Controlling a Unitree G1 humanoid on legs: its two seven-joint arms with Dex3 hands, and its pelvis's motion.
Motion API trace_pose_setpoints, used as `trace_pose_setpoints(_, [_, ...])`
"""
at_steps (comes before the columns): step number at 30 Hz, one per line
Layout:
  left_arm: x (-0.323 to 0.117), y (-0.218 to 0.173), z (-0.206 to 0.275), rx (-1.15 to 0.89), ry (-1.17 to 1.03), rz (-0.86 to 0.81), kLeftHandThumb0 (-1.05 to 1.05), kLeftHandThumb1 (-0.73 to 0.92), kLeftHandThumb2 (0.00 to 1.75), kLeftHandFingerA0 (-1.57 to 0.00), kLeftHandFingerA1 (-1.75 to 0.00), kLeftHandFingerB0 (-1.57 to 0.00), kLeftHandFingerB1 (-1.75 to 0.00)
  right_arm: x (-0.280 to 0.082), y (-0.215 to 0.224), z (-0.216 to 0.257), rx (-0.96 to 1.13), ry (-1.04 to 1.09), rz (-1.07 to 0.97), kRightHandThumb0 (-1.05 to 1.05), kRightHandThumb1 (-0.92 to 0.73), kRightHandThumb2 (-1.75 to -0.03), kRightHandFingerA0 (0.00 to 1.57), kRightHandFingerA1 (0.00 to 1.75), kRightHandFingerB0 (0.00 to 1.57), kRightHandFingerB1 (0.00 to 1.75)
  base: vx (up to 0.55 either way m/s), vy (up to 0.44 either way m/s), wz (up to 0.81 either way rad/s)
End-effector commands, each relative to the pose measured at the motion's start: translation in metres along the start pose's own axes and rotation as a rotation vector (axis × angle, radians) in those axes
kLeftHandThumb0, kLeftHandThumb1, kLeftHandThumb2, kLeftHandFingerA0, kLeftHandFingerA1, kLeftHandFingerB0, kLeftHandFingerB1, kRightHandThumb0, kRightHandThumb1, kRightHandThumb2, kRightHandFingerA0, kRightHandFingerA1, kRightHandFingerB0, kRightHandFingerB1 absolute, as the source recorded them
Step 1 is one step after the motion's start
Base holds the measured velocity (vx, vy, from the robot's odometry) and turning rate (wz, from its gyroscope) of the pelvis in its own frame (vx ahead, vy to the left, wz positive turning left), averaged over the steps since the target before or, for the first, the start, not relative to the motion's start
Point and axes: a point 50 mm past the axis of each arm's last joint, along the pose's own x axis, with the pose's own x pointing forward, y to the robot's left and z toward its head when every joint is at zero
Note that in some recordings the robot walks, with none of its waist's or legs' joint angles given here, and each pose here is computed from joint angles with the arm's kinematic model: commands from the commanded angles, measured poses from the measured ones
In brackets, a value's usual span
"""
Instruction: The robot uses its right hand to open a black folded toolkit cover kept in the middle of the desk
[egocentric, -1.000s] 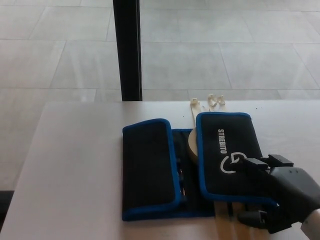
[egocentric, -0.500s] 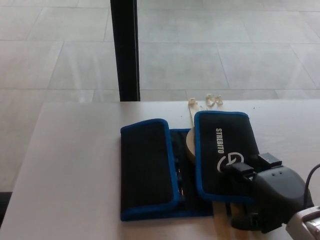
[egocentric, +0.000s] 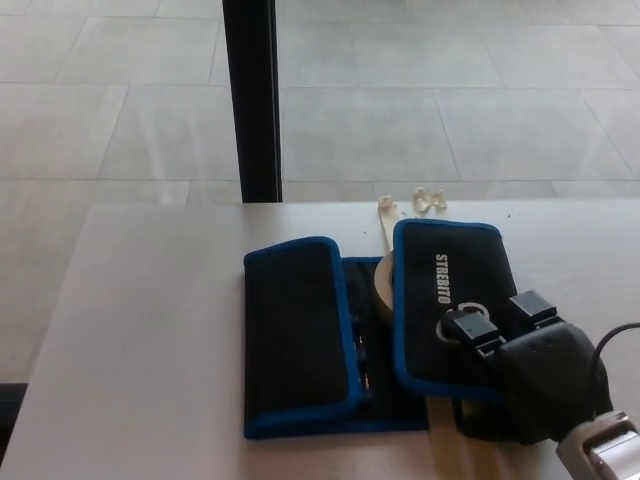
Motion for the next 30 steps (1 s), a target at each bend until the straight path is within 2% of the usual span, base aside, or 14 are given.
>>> trace_pose_setpoints(1, [0.002, 0.01, 0.002, 0.036, 0.023, 0.035, -1.05, 0.33, 1.38, -1.05, -1.61, -0.36, -1.18, -0.011, 0.003, -0.032, -0.265, 0.016, -0.163, -0.25, -0.59, -0.57, 0.56, 1.14, 0.48, 0.44, 0.0, 0.0, 0.0])
trace_pose_setpoints(2, [0.002, 0.01, 0.001, 0.034, 0.022, 0.031, -1.05, 0.34, 1.34, -0.53, -1.68, -0.43, -1.51, -0.011, 0.003, -0.035, -0.279, 0.022, -0.161, -0.25, -0.57, -0.57, 0.57, 0.94, 0.49, 0.43, 0.0, 0.0, 0.0])
trace_pose_setpoints(4, [0.002, 0.009, 0.002, 0.019, 0.021, 0.025, -1.05, 0.34, 1.34, -0.54, -1.7, -0.42, -1.55, -0.011, 0.0, -0.041, -0.304, 0.032, -0.191, -0.22, -0.56, -0.6, 0.52, 0.76, 0.52, 0.45, 0.0, 0.0, 0.0])
trace_pose_setpoints(7, [0.002, 0.009, 0.002, 0.013, 0.018, 0.025, -1.05, 0.34, 1.32, -0.52, -1.67, -0.41, -1.53, -0.01, -0.003, -0.047, -0.297, 0.053, -0.222, -0.2, -0.56, -0.62, 0.5, 0.73, 0.56, 0.47, 0.0, 0.0, 0.0])
trace_pose_setpoints(8, [0.002, 0.008, 0.003, 0.02, 0.016, 0.019, -1.05, 0.34, 1.31, -0.44, -1.59, -0.44, -1.55, -0.008, -0.006, -0.049, -0.23, 0.078, -0.235, -0.21, -0.6, -0.65, 0.56, 0.81, 0.58, 0.48, 0.0, 0.0, 0.0])
trace_pose_setpoints(9, [0.002, 0.008, 0.002, 0.018, 0.015, 0.016, -1.05, 0.35, 1.3, -0.34, -1.57, -0.37, -1.57, -0.006, -0.008, -0.05, -0.223, 0.081, -0.235, -0.25, -0.64, -0.67, 0.6, 1.19, 0.6, 0.47, 0.0, 0.0, 0.0])
trace_pose_setpoints(10, [0.002, 0.008, 0.002, 0.017, 0.014, 0.015, -1.05, 0.35, 1.3, -0.34, -1.57, -0.37, -1.57, -0.006, -0.008, -0.05, -0.22, 0.082, -0.236, -0.25, -0.64, -0.67, 0.6, 1.19, 0.6, 0.47, 0.0, 0.0, 0.0])
trace_pose_setpoints(11, [0.002, 0.008, 0.001, 0.026, 0.008, -0.001, -1.05, 0.36, 1.29, -0.35, -1.55, -0.43, -1.56, -0.003, -0.012, -0.049, -0.147, 0.085, -0.253, -0.31, -0.68, -0.67, 0.79, 1.58, 0.63, 0.49, 0.0, 0.0, 0.0])
trace_pose_setpoints(16, [0.002, 0.007, 0.0, 0.0, 0.007, -0.008, -1.05, 0.35, 1.29, -0.39, -1.55, -0.39, -1.58, 0.001, -0.017, -0.045, -0.098, 0.084, -0.328, -0.4, -0.69, -0.66, 0.79, 1.55, 0.79, 0.54, 0.0, 0.0, 0.0])
trace_pose_setpoints(17, [0.001, 0.007, 0.0, 0.011, 0.008, 0.0, -1.05, 0.34, 1.29, -0.43, -1.58, -0.45, -1.53, 0.002, -0.019, -0.043, -0.063, 0.098, -0.359, -0.39, -0.65, -0.59, 0.82, 1.59, 0.89, 0.65, 0.0, 0.0, 0.0])
trace_pose_setpoints(19, [0.002, 0.007, -0.001, 0.007, 0.008, -0.005, -1.05, 0.36, 1.28, -0.41, -1.58, -0.44, -1.61, 0.002, -0.019, -0.042, -0.015, 0.126, -0.377, -0.4, -0.6, -0.58, 0.83, 1.63, 0.93, 0.72, 0.0, 0.0, 0.0])
trace_pose_setpoints(28, [0.001, 0.006, -0.001, 0.012, 0.006, -0.011, -1.05, 0.38, 1.24, -0.46, -1.57, -0.38, -1.54, 0.001, -0.018, -0.043, 0.221, 0.376, -0.485, -0.38, -0.64, -0.67, 0.96, 1.63, 0.97, 0.73, 0.0, 0.0, 0.0])
trace_pose_setpoints(29, [0.002, 0.007, 0.0, 0.021, 0.006, -0.015, -1.05, 0.4, 1.22, -0.43, -1.55, -0.38, -1.58, 0.0, -0.017, -0.042, 0.291, 0.439, -0.51, -0.31, -0.68, -0.8, 0.97, 1.64, 0.9, 0.88, 0.0, 0.0, 0.0])
trace_pose_setpoints(30, [0.001, 0.007, 0.0, 0.022, -0.001, -0.02, -1.05, 0.39, 1.24, -0.4, -1.55, -0.45, -1.54, -0.001, -0.017, -0.042, 0.358, 0.492, -0.527, -0.32, -0.72, -0.77, 0.94, 1.66, 0.87, 0.84, 0.0, 0.0, 0.0])
